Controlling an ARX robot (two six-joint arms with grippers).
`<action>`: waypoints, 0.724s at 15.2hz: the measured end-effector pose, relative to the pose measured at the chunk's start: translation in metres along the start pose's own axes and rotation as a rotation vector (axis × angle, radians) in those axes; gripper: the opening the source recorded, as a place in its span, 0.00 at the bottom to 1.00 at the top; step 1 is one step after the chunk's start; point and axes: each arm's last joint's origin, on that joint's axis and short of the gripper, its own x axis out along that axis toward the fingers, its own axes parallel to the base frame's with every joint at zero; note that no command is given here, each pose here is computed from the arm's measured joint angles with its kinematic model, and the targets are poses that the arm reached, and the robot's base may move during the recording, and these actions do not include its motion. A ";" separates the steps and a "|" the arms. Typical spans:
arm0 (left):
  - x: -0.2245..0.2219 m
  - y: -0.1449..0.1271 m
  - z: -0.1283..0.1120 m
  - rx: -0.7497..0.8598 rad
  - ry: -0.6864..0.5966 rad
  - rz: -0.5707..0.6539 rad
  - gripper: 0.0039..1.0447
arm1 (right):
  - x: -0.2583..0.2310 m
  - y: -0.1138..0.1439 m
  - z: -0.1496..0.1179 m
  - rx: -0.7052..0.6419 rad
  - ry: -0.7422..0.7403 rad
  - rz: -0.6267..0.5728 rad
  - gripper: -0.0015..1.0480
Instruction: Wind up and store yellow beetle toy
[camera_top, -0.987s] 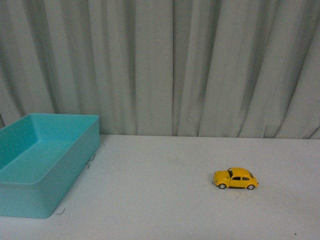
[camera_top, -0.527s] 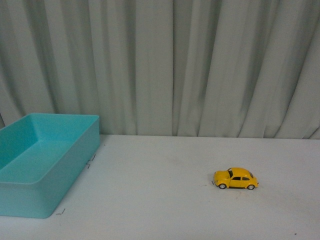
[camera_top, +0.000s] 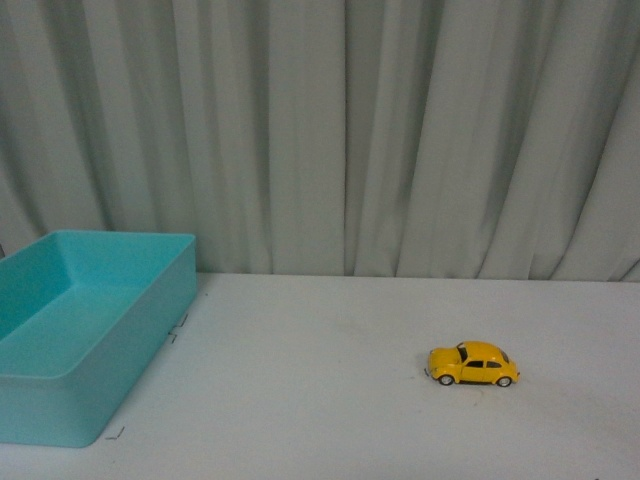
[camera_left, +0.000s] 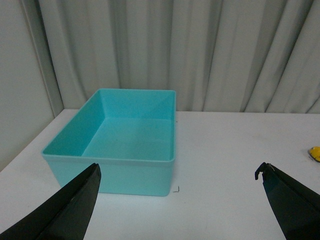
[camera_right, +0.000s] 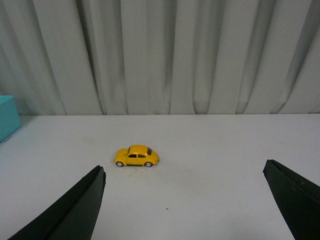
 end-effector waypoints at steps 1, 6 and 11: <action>0.000 0.000 0.000 0.000 0.000 0.000 0.94 | 0.000 0.000 0.000 0.000 0.000 0.000 0.94; 0.000 0.000 0.000 0.000 -0.003 0.000 0.94 | 0.000 0.000 0.000 0.000 -0.002 0.000 0.94; 0.000 0.000 0.000 0.000 -0.001 0.000 0.94 | 0.000 0.000 0.000 0.000 0.000 0.000 0.94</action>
